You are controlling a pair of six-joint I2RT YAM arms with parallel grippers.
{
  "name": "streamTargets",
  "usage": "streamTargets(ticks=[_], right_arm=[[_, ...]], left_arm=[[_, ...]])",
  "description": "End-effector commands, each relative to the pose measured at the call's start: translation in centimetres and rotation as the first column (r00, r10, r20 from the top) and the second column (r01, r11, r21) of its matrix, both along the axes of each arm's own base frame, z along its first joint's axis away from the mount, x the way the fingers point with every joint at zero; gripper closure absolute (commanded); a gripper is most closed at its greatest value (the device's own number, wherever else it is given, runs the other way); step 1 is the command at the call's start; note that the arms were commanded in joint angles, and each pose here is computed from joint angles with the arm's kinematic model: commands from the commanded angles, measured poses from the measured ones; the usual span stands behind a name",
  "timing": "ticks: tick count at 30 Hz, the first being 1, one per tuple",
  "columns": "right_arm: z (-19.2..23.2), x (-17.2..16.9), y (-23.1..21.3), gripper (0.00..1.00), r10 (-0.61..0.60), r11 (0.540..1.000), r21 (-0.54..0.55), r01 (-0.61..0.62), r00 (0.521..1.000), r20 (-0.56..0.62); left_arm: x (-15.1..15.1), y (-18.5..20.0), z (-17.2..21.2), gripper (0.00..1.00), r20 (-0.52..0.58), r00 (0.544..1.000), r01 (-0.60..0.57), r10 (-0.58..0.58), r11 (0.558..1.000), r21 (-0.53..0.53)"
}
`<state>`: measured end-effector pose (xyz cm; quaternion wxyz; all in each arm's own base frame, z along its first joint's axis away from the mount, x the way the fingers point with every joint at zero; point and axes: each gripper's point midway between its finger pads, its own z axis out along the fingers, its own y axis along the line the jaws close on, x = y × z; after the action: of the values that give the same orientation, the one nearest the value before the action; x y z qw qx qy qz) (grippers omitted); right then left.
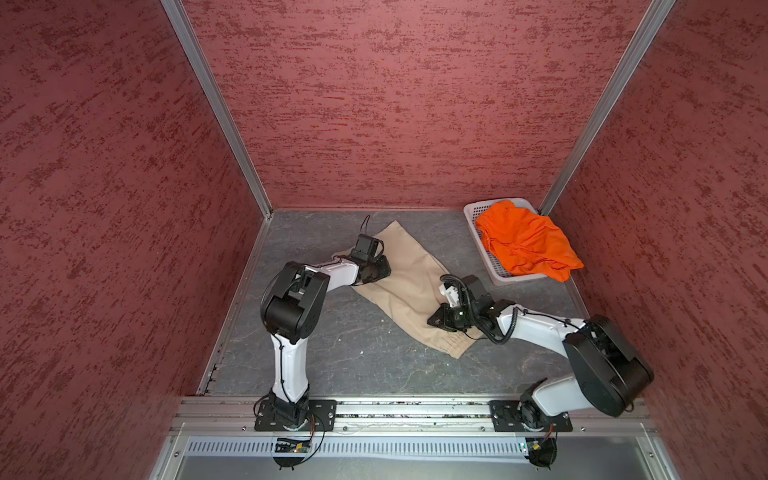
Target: Fold and stack the shorts
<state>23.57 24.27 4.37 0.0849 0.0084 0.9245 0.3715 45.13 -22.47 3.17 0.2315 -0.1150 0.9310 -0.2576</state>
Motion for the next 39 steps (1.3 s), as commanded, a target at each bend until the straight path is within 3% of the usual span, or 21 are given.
streamTargets(ticks=[1,7,11,15,21,23,26,29,32,35,37,39], right_arm=[[-1.3,-1.4,-0.6,0.86,0.003,1.0,-0.003,-0.003,0.999,-0.038],[-4.2,-6.0,-4.3,0.83,-0.014,0.991,-0.131,-0.005,0.989,-0.146],[-4.8,-7.6,-6.3,0.81,-0.034,0.98,-0.197,-0.001,0.985,-0.172],[-3.9,-5.9,-6.5,0.79,-0.038,0.978,-0.206,0.012,0.992,-0.12],[-3.8,-2.6,-3.9,0.78,0.091,0.978,-0.183,-0.104,0.993,-0.081],[-3.1,-0.9,-2.6,0.77,0.131,0.977,-0.161,-0.137,0.99,-0.048],[-0.2,1.8,-0.4,0.71,0.191,0.976,-0.109,-0.187,0.981,0.029],[4.2,3.8,0.4,0.6,0.229,0.971,-0.099,-0.217,0.962,0.147],[7.9,5.6,-1.5,0.54,0.181,0.983,-0.056,-0.173,0.959,0.22],[10.7,6.9,-5.1,0.52,0.079,0.996,0.019,-0.087,0.964,0.254],[11.7,7.8,-7.6,0.51,-0.003,0.998,0.067,-0.015,0.966,0.258],[12.2,8.3,-10.0,0.51,-0.084,0.992,0.114,0.057,0.964,0.252]], left_arm=[[2.3,1.4,-0.2,0.69,0.012,0.997,-0.072,0.072,0.997,0.018],[2.8,5.6,-2.8,0.7,-0.038,0.986,-0.158,0.162,0.984,0.08],[1.6,8.3,-3.6,0.7,-0.067,0.977,-0.196,0.203,0.975,0.1],[-1.0,10.4,-4.3,0.7,-0.087,0.969,-0.22,0.232,0.967,0.127],[-5.0,14.8,-5.0,0.7,-0.112,0.942,-0.299,0.317,0.942,0.151],[-5.2,15.4,-3.9,0.69,-0.088,0.936,-0.33,0.34,0.937,0.11],[-4.9,15.1,-0.2,0.53,-0.004,0.95,-0.308,0.311,0.942,0.133],[-4.7,13.5,5.0,0.42,0.123,0.97,-0.228,0.209,0.959,0.168],[-5.1,10.1,10.5,0.37,0.291,0.957,-0.065,-0.013,0.964,0.257],[-6.8,4.0,14.7,0.36,0.434,0.84,0.159,-0.325,0.913,0.376],[-9.3,-1.3,15.8,0.35,0.486,0.673,0.348,-0.558,0.818,0.458],[-12.2,-5.9,15.4,0.32,0.492,0.479,0.49,-0.727,0.686,0.537]])
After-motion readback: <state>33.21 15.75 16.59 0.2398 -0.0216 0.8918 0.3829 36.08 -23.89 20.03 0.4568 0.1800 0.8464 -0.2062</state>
